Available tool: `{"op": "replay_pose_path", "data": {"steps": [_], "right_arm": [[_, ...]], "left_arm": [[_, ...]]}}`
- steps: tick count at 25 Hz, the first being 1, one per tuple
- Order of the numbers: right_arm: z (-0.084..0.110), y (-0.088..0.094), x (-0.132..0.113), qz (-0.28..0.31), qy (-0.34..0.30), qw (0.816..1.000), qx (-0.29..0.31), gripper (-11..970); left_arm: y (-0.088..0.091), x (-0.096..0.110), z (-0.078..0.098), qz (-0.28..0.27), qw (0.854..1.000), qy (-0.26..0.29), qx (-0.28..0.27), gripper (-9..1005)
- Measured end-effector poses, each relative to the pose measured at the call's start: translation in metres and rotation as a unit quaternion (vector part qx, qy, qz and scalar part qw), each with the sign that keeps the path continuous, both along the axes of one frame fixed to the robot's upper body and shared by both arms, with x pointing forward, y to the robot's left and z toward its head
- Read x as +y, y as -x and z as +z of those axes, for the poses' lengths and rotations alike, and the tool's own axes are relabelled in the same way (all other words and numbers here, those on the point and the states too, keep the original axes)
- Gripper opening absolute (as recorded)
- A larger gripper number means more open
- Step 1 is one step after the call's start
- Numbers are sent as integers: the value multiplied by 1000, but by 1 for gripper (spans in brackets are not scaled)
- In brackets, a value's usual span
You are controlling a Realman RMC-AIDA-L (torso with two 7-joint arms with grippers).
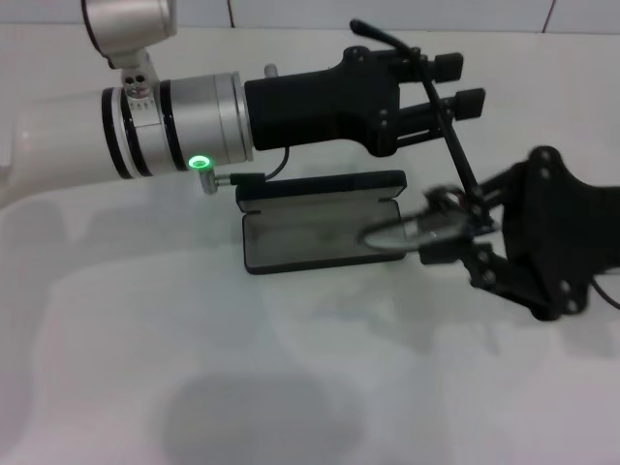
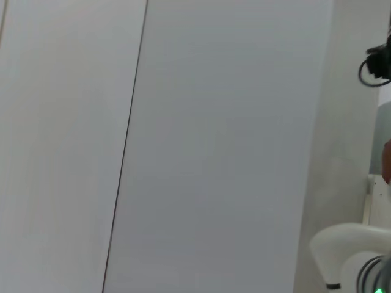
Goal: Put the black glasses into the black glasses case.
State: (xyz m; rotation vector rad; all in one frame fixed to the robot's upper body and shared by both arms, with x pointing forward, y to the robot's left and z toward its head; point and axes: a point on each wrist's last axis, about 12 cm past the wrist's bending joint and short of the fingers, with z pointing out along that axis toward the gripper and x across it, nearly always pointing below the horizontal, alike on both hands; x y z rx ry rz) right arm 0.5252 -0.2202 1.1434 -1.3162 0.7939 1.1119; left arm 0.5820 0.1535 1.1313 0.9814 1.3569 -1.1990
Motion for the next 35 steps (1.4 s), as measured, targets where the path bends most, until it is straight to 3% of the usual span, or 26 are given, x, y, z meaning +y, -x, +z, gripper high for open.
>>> {"op": "replay_pose_path", "data": {"steps": [10,17,22,27,32,35], "right_arm": [[-8,-20,2,-59,54,987,138,172],[-11,-25,0,-79,69,983,152,177],[-11,-26,-6,-85,108,982,129,180],[-18,-29,-6,-128,204,967,84,184],[-22,-37,15,-187,261,946,30,187],[-26,-40,37,-208,284,936,-6,190]], "left_arm": [[10,8,-2,-1,998,24,-53,485],[10,9,-2,1,998,22,-61,484],[3,20,-6,53,996,18,-64,484],[-12,57,-13,184,982,13,-47,484],[-7,83,-18,231,972,22,-42,484],[-5,88,-19,239,970,22,-42,483]]}}
